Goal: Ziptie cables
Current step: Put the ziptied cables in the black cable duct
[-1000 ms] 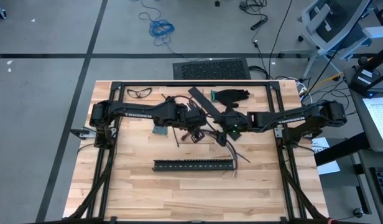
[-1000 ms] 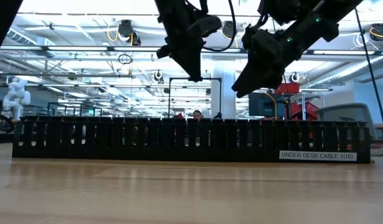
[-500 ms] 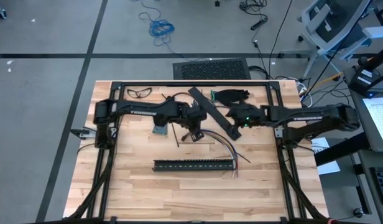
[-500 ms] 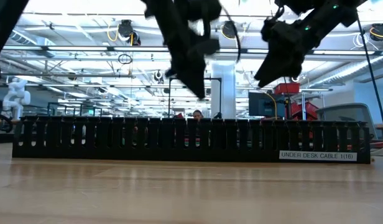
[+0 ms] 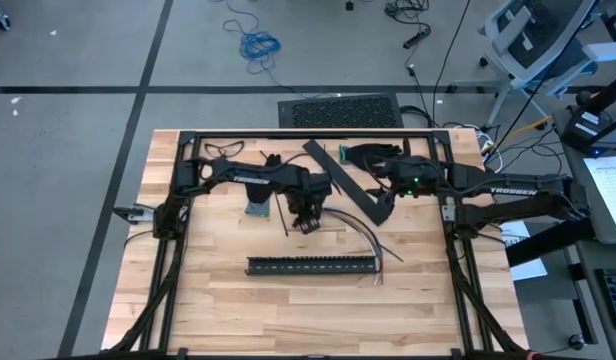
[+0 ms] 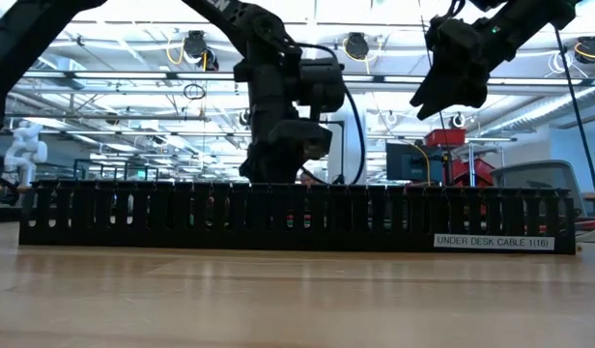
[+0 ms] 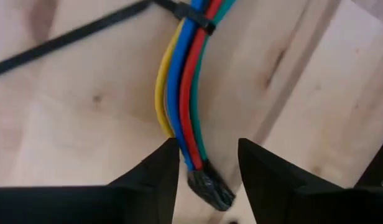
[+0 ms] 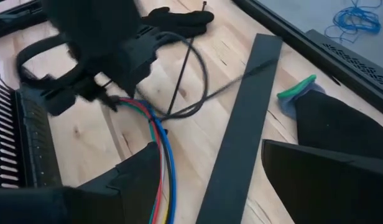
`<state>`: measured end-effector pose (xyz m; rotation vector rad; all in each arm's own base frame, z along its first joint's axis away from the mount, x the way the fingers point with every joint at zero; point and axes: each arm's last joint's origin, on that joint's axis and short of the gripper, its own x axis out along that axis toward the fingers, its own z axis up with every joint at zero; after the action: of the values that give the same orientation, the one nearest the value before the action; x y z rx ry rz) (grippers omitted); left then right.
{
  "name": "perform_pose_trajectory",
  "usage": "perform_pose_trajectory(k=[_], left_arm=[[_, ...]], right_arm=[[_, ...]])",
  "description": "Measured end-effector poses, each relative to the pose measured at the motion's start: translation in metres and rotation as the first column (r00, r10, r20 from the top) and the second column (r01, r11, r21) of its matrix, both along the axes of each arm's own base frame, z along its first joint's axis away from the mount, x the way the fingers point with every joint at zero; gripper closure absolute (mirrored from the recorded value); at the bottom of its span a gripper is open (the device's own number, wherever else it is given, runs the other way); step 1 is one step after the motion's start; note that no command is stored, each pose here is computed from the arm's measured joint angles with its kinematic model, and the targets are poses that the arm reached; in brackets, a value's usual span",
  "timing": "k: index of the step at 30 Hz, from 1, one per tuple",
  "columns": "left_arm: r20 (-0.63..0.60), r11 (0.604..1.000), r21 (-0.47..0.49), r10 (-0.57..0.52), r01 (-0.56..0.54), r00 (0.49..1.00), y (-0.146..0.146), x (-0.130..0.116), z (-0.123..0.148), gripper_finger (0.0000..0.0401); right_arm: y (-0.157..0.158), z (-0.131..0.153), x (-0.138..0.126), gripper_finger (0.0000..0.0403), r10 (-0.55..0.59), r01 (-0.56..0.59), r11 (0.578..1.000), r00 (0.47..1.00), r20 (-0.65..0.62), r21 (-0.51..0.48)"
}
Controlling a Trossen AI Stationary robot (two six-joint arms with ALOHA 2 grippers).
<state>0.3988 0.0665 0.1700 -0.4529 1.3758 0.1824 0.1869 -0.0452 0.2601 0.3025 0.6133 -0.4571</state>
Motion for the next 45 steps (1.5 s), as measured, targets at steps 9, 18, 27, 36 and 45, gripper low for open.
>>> perform_pose_trajectory(k=[9,18,27,36,45], left_arm=[[-0.032,0.986,0.160,0.043,-0.037,0.999,-0.001,0.000,-0.001,0.0225],[-0.056,0.988,0.142,0.075,-0.067,0.996,-0.010,-0.009,-0.019,0.0225],[-0.036,0.986,0.153,0.074,-0.067,0.997,-0.012,-0.014,-0.036,0.0275],[-0.046,0.978,0.198,0.078,-0.068,0.996,-0.013,-0.014,-0.034,0.0386],[-0.011,0.970,0.240,0.047,-0.043,0.999,-0.015,-0.006,0.004,0.0387]], right_arm=[[-0.002,0.000,0.000,0.0138,-0.018,0.018,1.000,1.000,0.012,0.015],[-0.002,0.001,0.000,0.0138,-0.036,0.035,0.998,0.999,0.027,0.045],[-0.002,0.002,0.001,0.0138,-0.035,0.033,0.999,0.999,0.040,0.044],[-0.002,0.007,0.004,0.0138,-0.019,0.014,0.999,0.995,0.100,0.043],[-0.002,0.016,-0.006,0.0138,-0.025,0.028,0.999,0.991,0.133,-0.027]])
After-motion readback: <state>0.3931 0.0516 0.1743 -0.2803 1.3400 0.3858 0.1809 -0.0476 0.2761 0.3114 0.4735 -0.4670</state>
